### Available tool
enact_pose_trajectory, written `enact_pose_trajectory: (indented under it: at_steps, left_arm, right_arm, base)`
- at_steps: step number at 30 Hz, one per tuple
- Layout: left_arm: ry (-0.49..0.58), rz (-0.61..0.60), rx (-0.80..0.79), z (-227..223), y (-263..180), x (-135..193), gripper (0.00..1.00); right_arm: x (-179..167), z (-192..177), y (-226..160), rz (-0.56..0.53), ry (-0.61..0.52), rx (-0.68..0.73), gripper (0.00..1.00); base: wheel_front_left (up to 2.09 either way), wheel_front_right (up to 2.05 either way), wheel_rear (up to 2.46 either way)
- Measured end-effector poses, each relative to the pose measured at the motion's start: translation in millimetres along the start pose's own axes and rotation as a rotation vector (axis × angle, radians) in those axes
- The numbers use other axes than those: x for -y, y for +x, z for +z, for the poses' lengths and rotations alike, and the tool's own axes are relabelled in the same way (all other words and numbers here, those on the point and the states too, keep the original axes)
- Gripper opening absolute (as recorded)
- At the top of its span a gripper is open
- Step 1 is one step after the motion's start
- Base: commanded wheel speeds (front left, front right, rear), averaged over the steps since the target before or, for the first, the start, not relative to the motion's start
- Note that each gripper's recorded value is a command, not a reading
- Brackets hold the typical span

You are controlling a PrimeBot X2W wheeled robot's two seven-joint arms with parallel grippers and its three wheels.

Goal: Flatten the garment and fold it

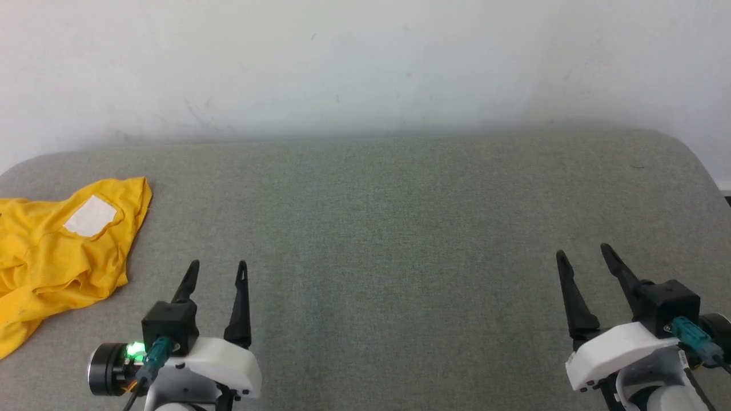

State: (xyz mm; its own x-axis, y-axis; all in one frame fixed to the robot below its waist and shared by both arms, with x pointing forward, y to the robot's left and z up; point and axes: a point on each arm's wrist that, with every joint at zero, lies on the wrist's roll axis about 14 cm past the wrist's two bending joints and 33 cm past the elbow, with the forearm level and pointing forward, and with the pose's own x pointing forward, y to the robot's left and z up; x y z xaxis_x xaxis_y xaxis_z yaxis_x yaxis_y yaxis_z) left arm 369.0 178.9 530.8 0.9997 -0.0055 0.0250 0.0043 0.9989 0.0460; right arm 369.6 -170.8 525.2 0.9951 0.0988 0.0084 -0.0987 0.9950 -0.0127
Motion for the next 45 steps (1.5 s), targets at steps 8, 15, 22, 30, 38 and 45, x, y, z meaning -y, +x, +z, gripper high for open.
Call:
enact_pose_trajectory:
  at_steps: [8, 15, 22, 30, 38, 45]
  left_arm:
    - [-0.003, 0.003, 0.016, 1.8, -1.6, -0.9, 1.00]
    - [-0.008, 0.012, 0.026, 1.9, -5.2, -4.0, 1.00]
    - [-0.016, 0.033, 0.040, 4.8, -9.2, -10.6, 1.00]
    - [-0.022, 0.072, 0.054, 6.0, -17.7, -23.3, 1.00]
    - [-0.027, 0.123, 0.062, 5.1, -29.8, -38.6, 1.00]
    - [-0.032, 0.167, 0.078, 7.5, -39.7, -51.6, 1.00]
  right_arm:
    - [6.0, -3.3, -2.3, -0.018, 0.012, 0.000, 1.00]
    - [6.5, -3.8, -1.4, -0.019, 0.013, 0.008, 1.00]
    - [4.2, -7.0, 1.8, -0.011, 0.018, 0.005, 1.00]
    - [-4.4, -8.1, 8.3, 0.016, 0.022, 0.012, 1.00]
    - [-20.6, -7.9, 16.9, 0.065, 0.017, 0.022, 1.00]
    - [-36.9, -8.8, 23.6, 0.114, 0.020, 0.028, 1.00]
  base:
    - [0.00, 0.00, 0.00]
    - [0.00, 0.00, 0.00]
    - [0.00, 0.00, 0.00]
    - [0.00, 0.00, 0.00]
    - [0.00, 0.00, 0.00]
    - [0.00, 0.00, 0.00]
